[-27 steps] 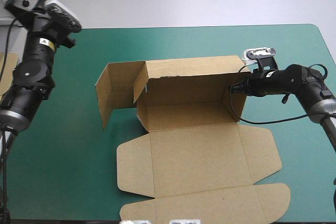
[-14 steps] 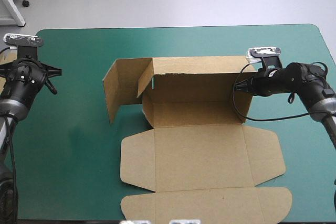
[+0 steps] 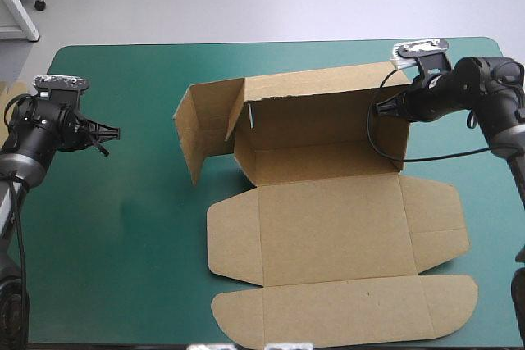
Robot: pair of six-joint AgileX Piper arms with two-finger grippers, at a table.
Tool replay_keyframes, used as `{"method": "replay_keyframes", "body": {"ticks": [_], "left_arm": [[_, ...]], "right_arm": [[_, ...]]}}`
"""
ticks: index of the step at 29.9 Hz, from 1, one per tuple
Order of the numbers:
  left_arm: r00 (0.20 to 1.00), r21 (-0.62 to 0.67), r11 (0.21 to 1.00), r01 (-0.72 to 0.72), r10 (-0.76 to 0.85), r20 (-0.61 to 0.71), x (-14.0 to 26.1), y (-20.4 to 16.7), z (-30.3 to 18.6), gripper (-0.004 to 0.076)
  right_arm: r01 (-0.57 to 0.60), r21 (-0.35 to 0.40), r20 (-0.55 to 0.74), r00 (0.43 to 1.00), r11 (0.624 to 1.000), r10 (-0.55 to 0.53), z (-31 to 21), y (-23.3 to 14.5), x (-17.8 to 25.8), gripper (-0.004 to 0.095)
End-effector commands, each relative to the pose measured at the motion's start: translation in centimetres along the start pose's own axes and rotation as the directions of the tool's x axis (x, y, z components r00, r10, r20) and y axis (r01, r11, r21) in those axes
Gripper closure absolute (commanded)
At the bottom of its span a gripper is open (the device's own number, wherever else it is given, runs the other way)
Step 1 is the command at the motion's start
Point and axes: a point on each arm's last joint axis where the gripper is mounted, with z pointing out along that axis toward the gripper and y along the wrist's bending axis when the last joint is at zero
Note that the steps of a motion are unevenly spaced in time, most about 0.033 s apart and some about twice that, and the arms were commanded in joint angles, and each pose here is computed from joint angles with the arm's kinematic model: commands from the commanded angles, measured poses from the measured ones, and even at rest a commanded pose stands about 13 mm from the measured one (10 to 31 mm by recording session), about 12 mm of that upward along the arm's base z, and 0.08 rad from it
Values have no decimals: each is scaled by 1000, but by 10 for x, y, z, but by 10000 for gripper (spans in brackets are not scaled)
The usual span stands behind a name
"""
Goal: Fold the box
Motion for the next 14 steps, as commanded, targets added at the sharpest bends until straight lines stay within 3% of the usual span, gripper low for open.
{"method": "replay_keyframes", "body": {"ticks": [1,6,14], "left_arm": [[999,15,1000,-5,4,54,-6,3,-19,645],[1000,31,999,-28,28,6,-2,1,-19,645],[999,30,999,-38,38,-18,1,1,-19,645]], "right_arm": [[-15,-1,50,999,1000,15,-21,-2,-21,938],[-32,-29,-63,998,999,30,-6,-4,-37,938],[-77,-47,-83,994,996,73,28,-9,-53,938]]}}
